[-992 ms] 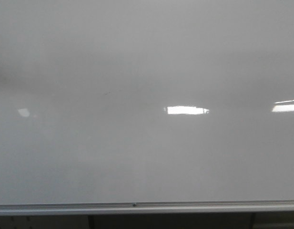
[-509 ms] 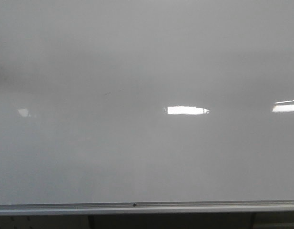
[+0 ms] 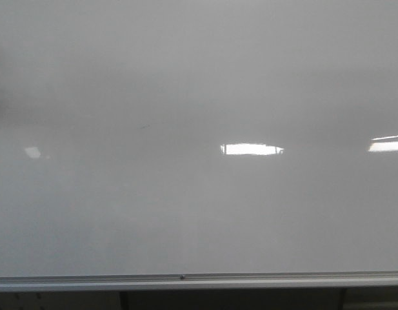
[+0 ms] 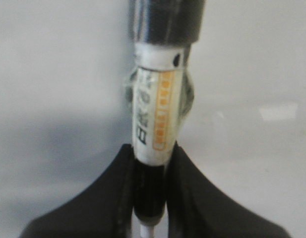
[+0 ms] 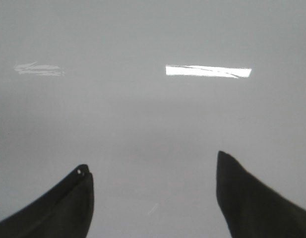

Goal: Write number 0 on whiteboard

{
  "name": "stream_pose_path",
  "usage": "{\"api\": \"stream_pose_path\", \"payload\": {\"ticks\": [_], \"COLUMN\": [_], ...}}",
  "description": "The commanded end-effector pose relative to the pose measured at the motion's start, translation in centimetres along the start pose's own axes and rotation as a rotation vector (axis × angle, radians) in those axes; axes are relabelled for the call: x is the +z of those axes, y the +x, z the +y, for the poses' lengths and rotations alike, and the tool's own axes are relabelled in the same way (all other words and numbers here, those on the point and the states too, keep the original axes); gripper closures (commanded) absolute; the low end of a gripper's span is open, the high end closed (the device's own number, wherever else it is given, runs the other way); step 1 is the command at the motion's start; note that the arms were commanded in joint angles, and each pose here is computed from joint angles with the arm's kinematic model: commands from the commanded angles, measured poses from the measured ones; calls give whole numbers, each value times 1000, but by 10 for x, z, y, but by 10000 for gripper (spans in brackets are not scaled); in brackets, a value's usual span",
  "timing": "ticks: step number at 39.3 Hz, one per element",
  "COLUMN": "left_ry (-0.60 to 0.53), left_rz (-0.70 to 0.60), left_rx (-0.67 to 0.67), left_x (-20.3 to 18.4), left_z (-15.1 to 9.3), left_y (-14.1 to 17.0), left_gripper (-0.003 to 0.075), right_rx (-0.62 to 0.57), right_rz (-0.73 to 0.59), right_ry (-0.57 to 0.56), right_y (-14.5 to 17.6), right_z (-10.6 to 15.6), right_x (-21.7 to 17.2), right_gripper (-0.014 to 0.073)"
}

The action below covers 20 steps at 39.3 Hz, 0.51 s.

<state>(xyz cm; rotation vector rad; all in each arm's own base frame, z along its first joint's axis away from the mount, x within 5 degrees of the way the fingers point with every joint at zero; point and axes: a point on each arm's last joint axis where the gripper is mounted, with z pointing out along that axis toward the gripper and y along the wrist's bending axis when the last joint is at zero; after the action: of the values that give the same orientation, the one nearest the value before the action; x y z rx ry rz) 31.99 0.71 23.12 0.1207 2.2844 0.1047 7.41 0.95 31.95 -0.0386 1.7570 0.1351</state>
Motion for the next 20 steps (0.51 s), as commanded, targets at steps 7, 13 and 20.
{"api": "stream_pose_path", "payload": {"ticks": [7,13,20], "left_ry": [179,368,769], "left_rz": [56,157,306], "left_rx": [66,193,336], "left_x": [-46,-68,-107], "left_z": [-67,-118,-182], "left_y": [-12,2,28], "left_gripper": [739,738,739], "right_rx": [6,8,29], "right_rz": [-62,21,177], "right_ry": [10,5,-18], "right_y": [-16,-14,-13], "right_z": [0,0,2], "right_x": [3,8,17], "right_gripper": [55,54,53]}}
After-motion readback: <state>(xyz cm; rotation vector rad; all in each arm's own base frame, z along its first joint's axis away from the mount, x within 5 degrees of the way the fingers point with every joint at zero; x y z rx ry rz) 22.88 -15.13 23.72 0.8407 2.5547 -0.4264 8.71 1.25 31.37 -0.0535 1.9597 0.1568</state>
